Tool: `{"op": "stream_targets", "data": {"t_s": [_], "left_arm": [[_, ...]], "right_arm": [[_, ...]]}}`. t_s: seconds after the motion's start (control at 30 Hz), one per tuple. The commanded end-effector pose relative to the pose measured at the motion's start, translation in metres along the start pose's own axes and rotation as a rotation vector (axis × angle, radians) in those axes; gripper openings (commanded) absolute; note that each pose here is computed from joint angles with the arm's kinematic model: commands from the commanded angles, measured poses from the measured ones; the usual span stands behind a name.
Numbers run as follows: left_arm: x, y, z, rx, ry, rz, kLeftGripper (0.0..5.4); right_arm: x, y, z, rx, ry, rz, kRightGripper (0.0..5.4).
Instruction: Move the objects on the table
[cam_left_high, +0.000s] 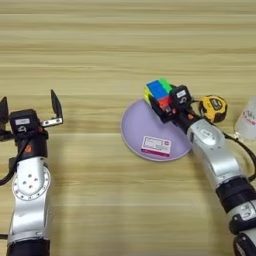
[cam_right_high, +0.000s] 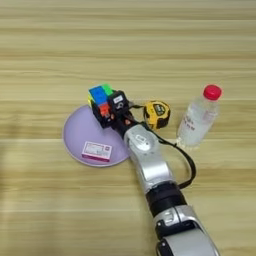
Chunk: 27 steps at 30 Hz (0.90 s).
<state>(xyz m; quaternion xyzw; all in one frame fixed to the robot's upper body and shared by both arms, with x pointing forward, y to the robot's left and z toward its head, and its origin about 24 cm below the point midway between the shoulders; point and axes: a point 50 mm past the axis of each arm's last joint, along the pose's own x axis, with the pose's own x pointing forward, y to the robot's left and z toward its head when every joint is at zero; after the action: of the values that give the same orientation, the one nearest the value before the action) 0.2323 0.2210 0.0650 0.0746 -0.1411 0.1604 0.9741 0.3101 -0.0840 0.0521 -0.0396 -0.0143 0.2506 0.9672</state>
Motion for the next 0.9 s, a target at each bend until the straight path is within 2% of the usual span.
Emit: {"op": "stream_targets", "data": {"t_s": [0.03, 0.23, 0.9], "left_arm": [[0.000, -0.001, -0.001, 0.003, 0.013, 0.002, 5.40], [0.001, -0.002, -0.002, 0.001, 0.013, 0.000, 5.40], [0.002, -0.003, -0.001, 0.000, 0.012, -0.005, 5.40]], "right_arm": [[-0.006, -0.003, -0.001, 0.014, 0.021, -0.006, 3.34], [-0.013, -0.002, -0.008, 0.024, 0.054, 0.005, 3.34], [-0.019, 0.009, -0.021, 0.042, 0.110, 0.037, 3.34]]}}
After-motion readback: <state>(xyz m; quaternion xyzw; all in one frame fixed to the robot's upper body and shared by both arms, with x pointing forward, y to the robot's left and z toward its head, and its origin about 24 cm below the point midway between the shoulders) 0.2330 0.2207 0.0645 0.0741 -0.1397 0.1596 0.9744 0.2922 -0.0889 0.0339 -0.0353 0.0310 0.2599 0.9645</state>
